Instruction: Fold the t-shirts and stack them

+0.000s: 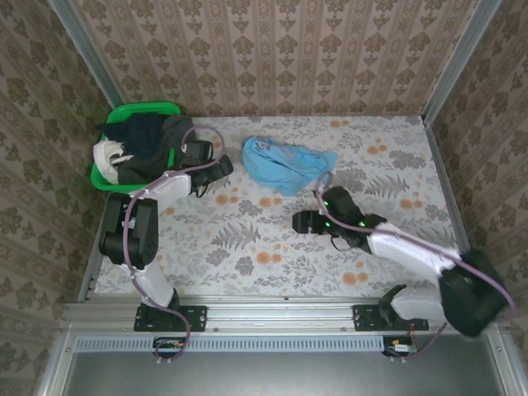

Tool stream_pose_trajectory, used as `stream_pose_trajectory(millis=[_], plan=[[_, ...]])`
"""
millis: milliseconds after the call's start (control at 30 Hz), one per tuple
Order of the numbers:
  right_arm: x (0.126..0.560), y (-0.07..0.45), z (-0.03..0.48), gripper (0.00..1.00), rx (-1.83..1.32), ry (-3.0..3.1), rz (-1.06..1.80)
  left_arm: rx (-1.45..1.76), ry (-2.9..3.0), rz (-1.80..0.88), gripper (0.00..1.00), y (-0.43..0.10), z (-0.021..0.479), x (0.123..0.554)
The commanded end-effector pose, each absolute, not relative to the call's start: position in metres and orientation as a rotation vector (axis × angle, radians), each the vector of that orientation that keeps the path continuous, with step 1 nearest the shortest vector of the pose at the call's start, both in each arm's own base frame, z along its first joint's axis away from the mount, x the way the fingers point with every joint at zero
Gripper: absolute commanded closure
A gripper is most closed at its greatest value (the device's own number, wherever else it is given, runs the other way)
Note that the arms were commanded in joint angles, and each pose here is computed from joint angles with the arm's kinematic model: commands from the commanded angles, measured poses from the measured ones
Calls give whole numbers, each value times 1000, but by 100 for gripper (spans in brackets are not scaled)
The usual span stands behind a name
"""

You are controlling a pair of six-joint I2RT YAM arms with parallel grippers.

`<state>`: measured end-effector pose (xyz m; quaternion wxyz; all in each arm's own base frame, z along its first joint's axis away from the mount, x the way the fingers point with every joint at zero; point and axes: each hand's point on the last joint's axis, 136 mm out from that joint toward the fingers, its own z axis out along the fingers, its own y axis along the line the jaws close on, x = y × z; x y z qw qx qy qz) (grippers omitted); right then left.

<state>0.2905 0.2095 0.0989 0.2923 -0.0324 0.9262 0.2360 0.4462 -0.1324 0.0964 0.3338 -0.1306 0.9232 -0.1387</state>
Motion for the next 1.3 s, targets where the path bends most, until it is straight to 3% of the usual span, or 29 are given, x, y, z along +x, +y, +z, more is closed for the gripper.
stream_pose_trajectory(millis=[0,267,400,500,667,833,967,1033,1233,1267], plan=[[344,221,96,24,-42,2435,458,-225,2363,-457,0,-147,119,444],[406,247,41,28,-44,2548,254,-139,2367,-486,0,-145,111,430],[419,235,27,32,-52,2579,-35,-149,2358,-515,0,-139,112,429],[425,229,30,44,-93,2567,-211,-139,2338,-527,0,-138,117,429],[430,209,65,83,-194,2498,-436,-121,2312,-548,0,-140,128,433],[412,233,182,99,-365,2370,-154,-116,2253,-560,0,-137,149,432],[377,243,291,100,-470,2204,184,-128,2171,-559,0,-128,180,425],[373,228,307,100,-461,2197,225,-136,2136,-550,0,-123,193,420],[412,134,228,98,-218,2427,90,-114,2130,-578,0,-128,194,410],[419,117,211,85,-157,2472,65,-108,2142,-593,0,-133,189,409]])
